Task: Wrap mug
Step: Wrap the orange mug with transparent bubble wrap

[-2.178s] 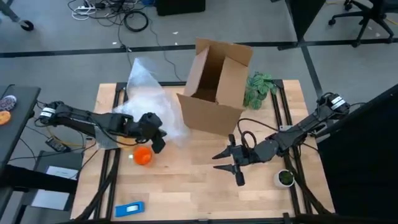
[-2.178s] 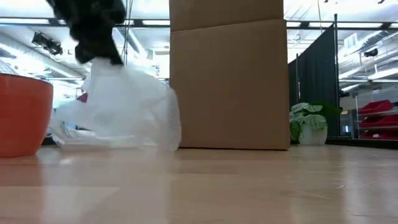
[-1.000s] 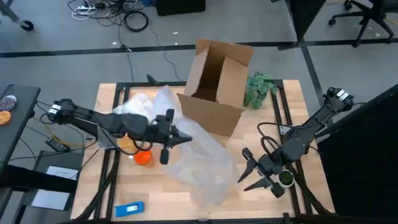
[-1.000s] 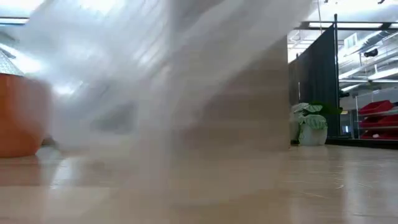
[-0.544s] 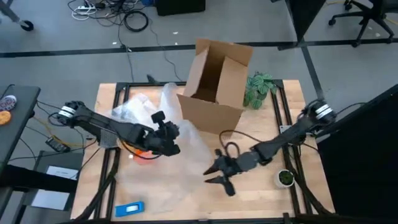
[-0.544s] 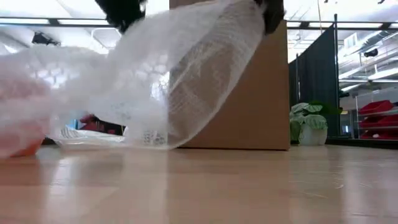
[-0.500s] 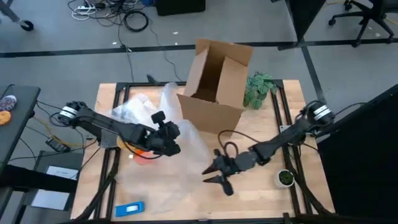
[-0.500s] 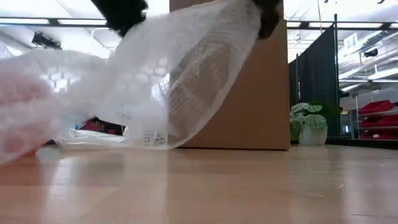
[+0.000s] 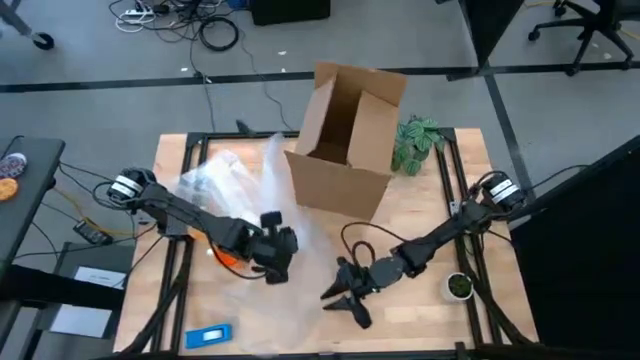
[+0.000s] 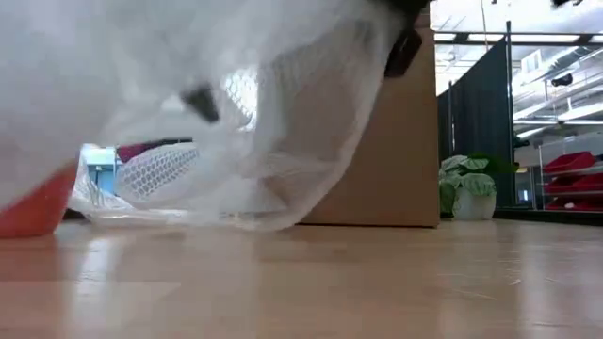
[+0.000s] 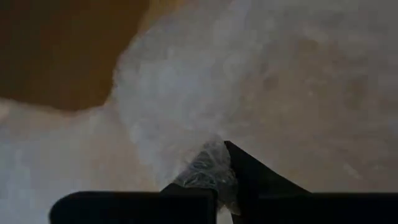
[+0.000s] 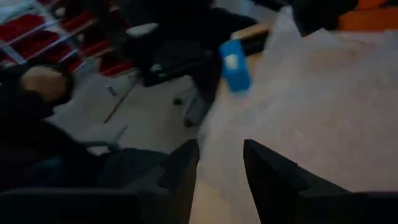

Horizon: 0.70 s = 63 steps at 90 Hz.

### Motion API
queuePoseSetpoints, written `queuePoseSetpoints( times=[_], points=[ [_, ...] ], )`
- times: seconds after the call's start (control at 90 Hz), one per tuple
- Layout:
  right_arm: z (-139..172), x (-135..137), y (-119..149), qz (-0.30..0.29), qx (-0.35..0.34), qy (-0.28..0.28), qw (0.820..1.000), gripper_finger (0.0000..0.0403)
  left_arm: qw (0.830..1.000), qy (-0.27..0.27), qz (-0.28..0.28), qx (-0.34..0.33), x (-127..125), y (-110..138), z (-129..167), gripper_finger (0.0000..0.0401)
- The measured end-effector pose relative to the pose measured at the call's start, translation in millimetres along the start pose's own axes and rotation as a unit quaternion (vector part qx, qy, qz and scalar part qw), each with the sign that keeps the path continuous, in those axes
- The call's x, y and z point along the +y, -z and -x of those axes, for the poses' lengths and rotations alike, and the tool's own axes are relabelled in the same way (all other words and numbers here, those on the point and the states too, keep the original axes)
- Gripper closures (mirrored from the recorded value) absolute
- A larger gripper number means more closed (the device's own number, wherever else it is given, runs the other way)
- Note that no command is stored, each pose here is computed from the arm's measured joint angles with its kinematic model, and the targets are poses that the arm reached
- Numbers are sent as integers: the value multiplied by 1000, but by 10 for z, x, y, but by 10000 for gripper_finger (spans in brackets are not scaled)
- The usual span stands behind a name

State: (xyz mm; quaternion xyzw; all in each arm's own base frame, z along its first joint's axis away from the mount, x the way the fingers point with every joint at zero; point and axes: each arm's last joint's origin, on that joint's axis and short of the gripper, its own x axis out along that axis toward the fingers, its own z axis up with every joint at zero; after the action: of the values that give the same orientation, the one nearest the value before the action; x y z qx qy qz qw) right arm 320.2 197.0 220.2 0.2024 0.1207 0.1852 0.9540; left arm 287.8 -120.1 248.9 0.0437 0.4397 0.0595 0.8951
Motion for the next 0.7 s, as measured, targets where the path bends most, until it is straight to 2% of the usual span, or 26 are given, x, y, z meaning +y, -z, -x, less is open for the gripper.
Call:
queuePoseSetpoints(
  times=[0.178,0.378,0.456,0.544,0.7],
  points=[
    [261,480,-268,57,-52,-60,995,291,992,71,-53,-93,-224,-286,269,401],
    [626,907,-493,128,-116,-80,982,291,967,130,-103,-192,-488,-560,738,401],
    [721,981,-533,142,-136,-51,979,291,955,162,-120,-219,-584,-612,902,401],
    [742,994,-517,150,-148,9,978,291,934,209,-145,-250,-717,-636,1087,401],
    [567,775,-461,151,-145,105,972,291,898,273,-181,-295,-930,-594,1301,401]
  ],
)
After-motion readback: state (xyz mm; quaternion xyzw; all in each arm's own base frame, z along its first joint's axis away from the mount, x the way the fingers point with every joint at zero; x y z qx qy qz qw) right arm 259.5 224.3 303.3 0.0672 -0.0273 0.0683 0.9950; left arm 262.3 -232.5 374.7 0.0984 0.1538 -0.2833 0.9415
